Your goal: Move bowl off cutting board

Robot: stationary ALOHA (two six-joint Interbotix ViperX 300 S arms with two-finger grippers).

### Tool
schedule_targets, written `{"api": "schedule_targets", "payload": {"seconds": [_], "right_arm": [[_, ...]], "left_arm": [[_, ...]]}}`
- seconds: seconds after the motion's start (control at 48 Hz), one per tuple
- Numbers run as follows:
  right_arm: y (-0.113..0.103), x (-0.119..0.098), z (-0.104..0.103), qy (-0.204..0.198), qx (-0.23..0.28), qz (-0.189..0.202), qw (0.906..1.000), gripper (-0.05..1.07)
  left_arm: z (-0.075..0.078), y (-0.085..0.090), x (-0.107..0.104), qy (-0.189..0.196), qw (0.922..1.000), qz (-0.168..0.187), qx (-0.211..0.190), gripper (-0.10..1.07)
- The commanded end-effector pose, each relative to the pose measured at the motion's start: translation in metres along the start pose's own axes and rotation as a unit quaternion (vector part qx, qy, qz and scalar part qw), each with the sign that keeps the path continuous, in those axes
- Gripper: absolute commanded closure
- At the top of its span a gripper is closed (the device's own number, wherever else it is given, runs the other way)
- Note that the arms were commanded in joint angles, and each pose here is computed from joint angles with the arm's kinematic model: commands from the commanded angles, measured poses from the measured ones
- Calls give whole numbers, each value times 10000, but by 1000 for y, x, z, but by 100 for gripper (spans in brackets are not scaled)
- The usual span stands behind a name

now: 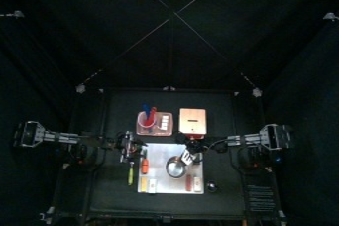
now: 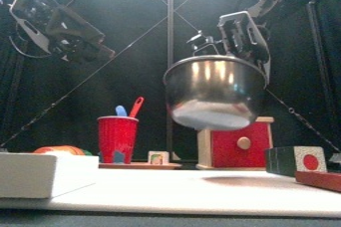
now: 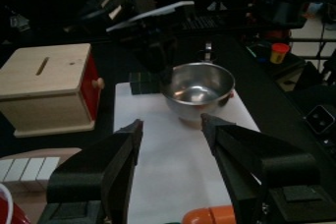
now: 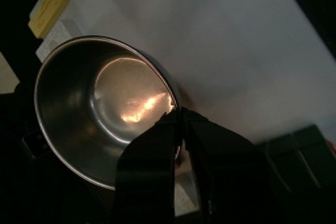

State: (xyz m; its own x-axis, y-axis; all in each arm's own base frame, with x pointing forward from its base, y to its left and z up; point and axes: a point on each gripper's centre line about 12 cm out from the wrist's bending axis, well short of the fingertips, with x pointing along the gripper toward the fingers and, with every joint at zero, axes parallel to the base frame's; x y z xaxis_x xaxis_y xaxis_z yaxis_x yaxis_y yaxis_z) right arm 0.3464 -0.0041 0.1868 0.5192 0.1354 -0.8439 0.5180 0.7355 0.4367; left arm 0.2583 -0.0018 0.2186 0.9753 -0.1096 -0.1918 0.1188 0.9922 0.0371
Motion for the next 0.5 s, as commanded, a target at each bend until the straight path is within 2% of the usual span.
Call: {"api": "schedule_targets", "payload": {"seconds": [0.0, 0.208, 0.479], "right_arm": [[-2, -39, 1, -245, -31, 132, 9996, 54], [-34, -80, -27, -329, 122, 59, 9994, 54], [-81, -100, -73, -322, 435, -170, 9984, 54]], "left_arm": [[7, 3, 2, -111, 9999, 48, 17, 11], [11, 8, 2, -153, 9998, 134, 4, 11], [13, 12, 2, -186, 9996, 210, 5, 11]]}}
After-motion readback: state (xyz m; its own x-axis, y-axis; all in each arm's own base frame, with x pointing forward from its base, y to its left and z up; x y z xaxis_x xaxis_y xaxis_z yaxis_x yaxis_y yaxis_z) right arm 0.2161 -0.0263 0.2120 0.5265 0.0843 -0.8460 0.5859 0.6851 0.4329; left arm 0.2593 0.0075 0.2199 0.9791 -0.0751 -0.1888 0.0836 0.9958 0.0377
